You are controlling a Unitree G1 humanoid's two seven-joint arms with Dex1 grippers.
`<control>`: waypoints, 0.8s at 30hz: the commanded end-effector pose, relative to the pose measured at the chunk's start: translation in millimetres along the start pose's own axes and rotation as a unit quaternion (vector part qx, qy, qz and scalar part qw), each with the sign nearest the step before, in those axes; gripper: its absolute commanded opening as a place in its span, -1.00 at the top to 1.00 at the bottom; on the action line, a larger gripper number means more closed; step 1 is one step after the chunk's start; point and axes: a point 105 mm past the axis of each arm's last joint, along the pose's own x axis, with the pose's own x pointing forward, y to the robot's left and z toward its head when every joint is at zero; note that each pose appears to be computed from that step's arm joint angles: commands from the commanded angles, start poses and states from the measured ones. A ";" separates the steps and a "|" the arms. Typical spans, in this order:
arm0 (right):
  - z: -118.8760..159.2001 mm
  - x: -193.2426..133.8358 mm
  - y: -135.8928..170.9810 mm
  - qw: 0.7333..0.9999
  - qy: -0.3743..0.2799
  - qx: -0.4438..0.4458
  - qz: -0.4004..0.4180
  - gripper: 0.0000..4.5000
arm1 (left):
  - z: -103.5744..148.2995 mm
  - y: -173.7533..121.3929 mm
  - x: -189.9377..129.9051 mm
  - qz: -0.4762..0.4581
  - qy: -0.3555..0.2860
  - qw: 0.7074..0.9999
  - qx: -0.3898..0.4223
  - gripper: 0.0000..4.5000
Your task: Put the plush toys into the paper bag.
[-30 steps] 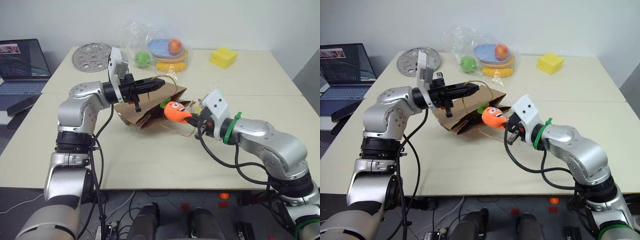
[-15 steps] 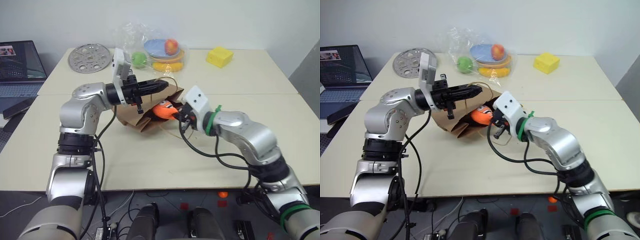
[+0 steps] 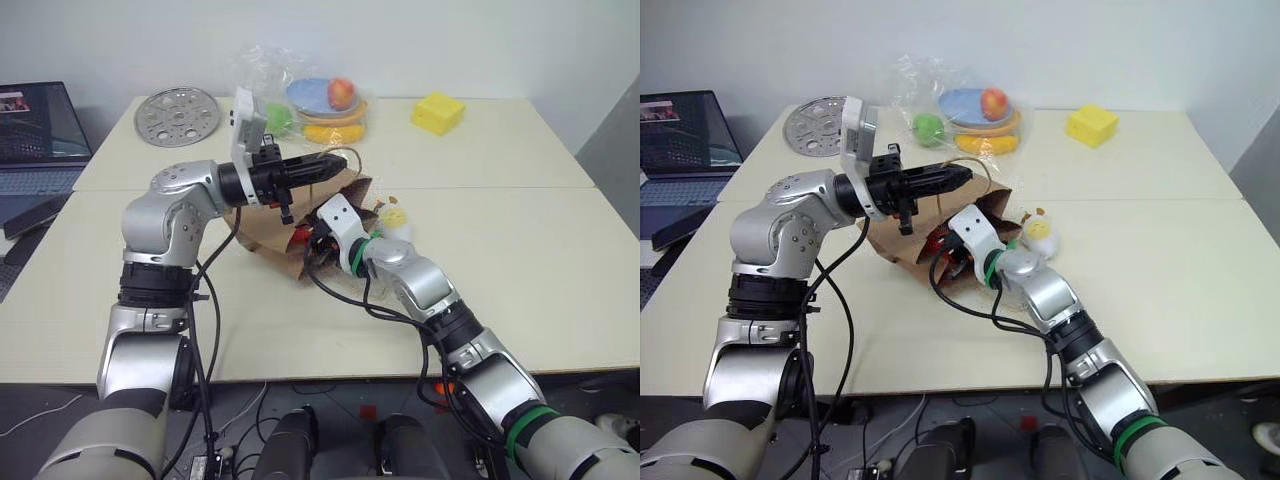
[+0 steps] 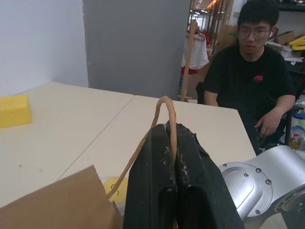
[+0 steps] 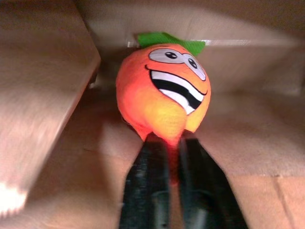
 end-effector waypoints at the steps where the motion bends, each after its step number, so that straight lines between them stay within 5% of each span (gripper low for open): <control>1: 28.3 -16.1 -5.1 0.998 -0.065 -0.015 -0.002 0.38 | 11.7 -0.2 -6.5 0.003 -0.008 1.000 0.025 1.00; 10: 62.4 -62.0 -6.1 0.989 -0.147 -0.001 -0.016 -0.98 | 8.9 4.1 -13.7 0.017 -0.001 1.000 0.025 1.00; 16: 55.5 -120.3 -40.5 0.976 -0.172 0.005 -0.134 -0.98 | 6.1 8.2 -22.2 0.028 0.008 0.999 0.026 1.00; 20: 1.7 -134.0 -67.3 0.974 -0.074 0.015 -0.214 -0.98 | 3.8 9.5 -25.9 0.031 0.013 0.999 0.026 1.00; 24: -26.0 -127.0 -70.6 0.975 -0.043 0.033 -0.217 -0.98 | 2.8 10.0 -24.5 0.030 0.014 0.999 0.026 1.00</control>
